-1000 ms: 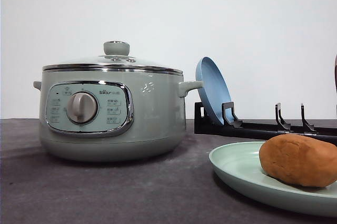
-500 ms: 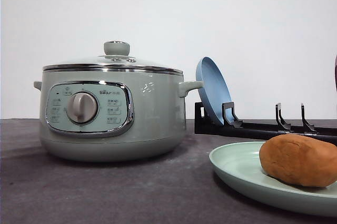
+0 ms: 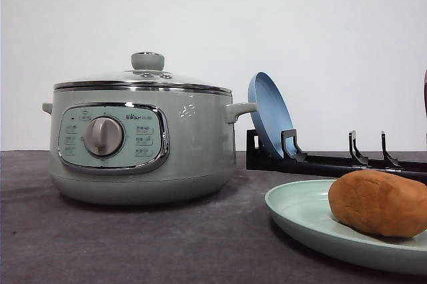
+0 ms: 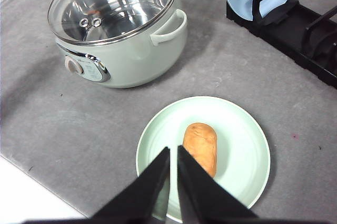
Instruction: Transfer potato from steamer to green plate
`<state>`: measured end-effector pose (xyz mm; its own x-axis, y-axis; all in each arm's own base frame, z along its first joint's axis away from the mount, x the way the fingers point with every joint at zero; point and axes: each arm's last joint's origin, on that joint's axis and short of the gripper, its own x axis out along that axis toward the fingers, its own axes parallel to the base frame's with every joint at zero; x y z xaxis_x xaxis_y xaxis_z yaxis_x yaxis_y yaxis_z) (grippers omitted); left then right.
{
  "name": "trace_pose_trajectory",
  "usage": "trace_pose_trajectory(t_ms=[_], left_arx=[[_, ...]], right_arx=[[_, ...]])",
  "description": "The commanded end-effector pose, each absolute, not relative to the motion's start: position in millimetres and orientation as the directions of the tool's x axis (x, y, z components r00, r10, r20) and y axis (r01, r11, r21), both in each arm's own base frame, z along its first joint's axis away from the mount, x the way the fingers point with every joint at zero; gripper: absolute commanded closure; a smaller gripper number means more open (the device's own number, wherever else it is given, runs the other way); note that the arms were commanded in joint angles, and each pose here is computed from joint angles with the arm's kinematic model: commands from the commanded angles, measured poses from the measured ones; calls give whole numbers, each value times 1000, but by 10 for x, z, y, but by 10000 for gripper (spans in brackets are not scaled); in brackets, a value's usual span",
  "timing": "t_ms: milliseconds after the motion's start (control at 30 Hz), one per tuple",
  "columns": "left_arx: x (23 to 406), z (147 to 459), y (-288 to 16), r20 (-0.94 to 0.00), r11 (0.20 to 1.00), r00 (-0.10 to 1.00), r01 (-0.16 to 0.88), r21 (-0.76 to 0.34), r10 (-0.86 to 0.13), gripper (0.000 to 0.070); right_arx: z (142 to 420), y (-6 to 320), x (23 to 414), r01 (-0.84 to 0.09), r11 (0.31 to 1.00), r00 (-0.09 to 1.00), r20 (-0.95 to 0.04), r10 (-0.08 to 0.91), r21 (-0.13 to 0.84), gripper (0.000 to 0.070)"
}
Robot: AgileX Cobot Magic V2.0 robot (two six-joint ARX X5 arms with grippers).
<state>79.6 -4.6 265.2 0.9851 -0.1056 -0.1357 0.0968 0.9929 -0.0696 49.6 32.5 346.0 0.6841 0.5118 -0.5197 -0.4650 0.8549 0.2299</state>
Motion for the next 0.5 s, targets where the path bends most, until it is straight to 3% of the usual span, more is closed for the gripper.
trace_pose_trajectory(t_ms=[0,167,467], left_arx=[[839,2476,-46,-125,994,987,97,-50,-103,700],[915,2062,-48,-94,994,990,99,-52,-103,700],[963,1715,-31,-112,998,993,36,-48,-41,700]], right_arx=[[3502,327,494,-470,850,690,-502,522,238,688],[3502,327,494,-470,850,690,-502,522,238,688],[3502,327,494,-470,850,690,-502,522,238,688]])
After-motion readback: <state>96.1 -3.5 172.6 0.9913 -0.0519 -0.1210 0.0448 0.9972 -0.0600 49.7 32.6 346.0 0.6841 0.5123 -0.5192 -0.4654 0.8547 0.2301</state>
